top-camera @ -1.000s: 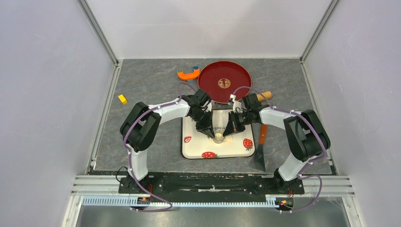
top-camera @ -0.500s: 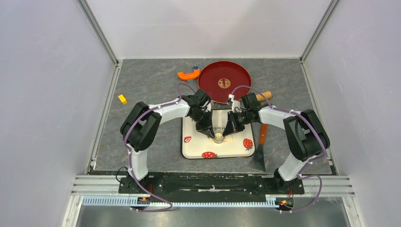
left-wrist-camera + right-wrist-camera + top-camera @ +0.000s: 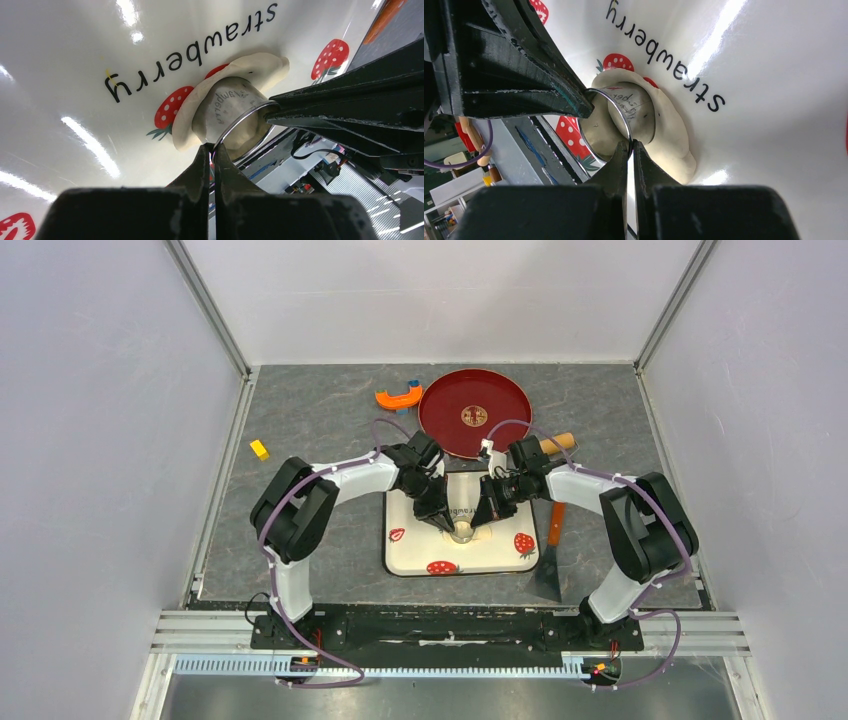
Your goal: Roll out the dumpling wrappers from the dough
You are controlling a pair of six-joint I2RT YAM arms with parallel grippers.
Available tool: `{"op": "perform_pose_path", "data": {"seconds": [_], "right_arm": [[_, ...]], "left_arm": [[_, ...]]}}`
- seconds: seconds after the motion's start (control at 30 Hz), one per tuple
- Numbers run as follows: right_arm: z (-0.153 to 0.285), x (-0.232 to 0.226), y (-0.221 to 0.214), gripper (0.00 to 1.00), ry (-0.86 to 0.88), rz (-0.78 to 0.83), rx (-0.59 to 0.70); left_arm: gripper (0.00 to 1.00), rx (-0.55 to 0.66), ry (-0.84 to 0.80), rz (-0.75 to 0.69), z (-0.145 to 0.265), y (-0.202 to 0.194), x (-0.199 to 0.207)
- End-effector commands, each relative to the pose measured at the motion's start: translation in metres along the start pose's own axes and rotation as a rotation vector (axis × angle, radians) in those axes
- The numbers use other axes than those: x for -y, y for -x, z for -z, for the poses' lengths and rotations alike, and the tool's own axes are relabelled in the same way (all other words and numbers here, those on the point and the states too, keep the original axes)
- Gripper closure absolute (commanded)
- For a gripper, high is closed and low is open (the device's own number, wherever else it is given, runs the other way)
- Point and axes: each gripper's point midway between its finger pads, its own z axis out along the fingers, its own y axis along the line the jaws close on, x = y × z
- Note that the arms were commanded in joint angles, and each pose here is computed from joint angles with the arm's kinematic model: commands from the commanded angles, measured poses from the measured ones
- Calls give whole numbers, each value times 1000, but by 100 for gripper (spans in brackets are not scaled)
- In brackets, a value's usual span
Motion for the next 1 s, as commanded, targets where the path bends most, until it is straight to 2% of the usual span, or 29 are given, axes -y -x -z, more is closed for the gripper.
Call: {"op": "perform_pose_path", "data": {"seconds": [0.0,0.97], "right_arm": [[1,80,-97,100,-369,-13,-308],[-1,82,-123,100,-373,-32,-389]], "left_arm": [[98,-58,317,39,-40,-36,-84],[98,-68,333,28,-45,-40,-86]]}}
